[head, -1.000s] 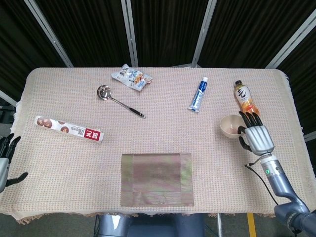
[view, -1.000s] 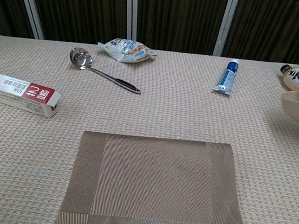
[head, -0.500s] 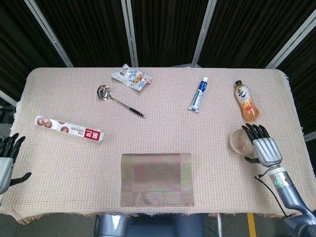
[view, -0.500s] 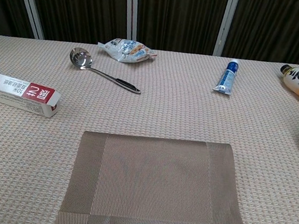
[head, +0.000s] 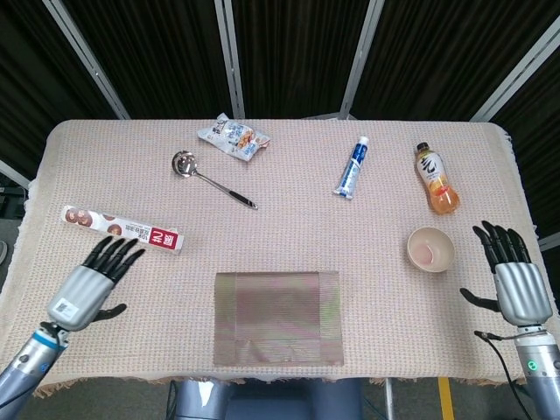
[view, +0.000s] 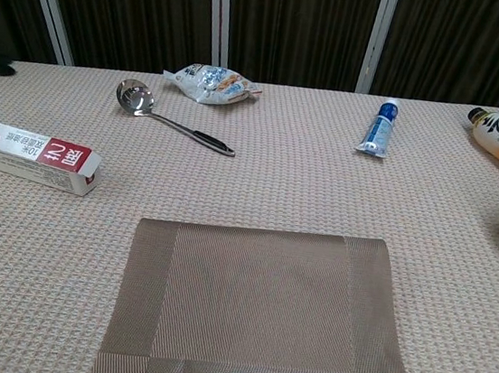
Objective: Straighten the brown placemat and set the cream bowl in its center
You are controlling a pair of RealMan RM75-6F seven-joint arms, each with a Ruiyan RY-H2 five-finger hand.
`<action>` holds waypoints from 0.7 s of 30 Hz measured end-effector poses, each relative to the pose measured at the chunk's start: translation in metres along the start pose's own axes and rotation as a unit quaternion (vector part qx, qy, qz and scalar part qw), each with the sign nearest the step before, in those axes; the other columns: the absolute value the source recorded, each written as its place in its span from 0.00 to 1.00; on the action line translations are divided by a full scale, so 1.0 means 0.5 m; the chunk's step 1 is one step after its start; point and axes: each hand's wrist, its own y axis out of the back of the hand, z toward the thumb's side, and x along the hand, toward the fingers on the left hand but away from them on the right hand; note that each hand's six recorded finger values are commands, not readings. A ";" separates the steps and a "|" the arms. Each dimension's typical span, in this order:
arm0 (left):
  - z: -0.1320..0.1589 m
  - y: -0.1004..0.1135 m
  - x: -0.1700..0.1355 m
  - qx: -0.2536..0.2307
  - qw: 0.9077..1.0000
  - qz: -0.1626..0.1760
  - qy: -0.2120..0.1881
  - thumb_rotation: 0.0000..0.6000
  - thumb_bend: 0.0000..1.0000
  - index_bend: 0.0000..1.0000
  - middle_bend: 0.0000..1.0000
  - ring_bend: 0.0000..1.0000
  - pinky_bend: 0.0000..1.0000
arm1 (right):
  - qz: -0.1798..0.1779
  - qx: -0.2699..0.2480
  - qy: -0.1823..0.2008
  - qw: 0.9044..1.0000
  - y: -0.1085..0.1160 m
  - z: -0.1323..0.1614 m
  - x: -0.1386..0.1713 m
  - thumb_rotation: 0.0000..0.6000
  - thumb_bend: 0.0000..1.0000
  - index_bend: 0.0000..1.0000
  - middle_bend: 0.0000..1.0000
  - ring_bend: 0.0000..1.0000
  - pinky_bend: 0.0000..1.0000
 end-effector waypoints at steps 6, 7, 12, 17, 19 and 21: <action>0.109 -0.053 0.092 0.016 0.990 -0.011 -0.137 1.00 0.00 0.20 0.00 0.00 0.00 | 0.007 0.013 -0.034 0.999 -0.006 -0.002 0.039 1.00 0.00 0.00 0.00 0.00 0.00; 0.125 -0.061 0.100 0.016 0.988 -0.014 -0.152 1.00 0.00 0.22 0.00 0.00 0.00 | 0.010 0.017 -0.040 0.999 -0.009 -0.004 0.045 1.00 0.00 0.00 0.00 0.00 0.00; 0.196 -0.095 0.108 -0.011 0.977 -0.031 -0.213 1.00 0.03 0.29 0.00 0.00 0.00 | 0.022 0.033 -0.060 0.997 -0.021 -0.019 0.058 1.00 0.00 0.00 0.00 0.00 0.00; 0.238 -0.128 0.091 -0.044 0.967 -0.048 -0.244 1.00 0.14 0.32 0.00 0.00 0.00 | 0.022 0.033 -0.060 0.997 -0.022 -0.023 0.061 1.00 0.00 0.00 0.00 0.00 0.00; 0.247 -0.139 0.084 -0.045 0.965 -0.053 -0.252 1.00 0.15 0.33 0.00 0.00 0.00 | 0.021 0.031 -0.060 0.998 -0.020 -0.023 0.062 1.00 0.00 0.00 0.00 0.00 0.00; 0.251 -0.150 0.079 -0.045 0.964 -0.057 -0.256 1.00 0.16 0.34 0.00 0.00 0.00 | 0.020 0.030 -0.059 0.998 -0.019 -0.023 0.062 1.00 0.00 0.00 0.00 0.00 0.00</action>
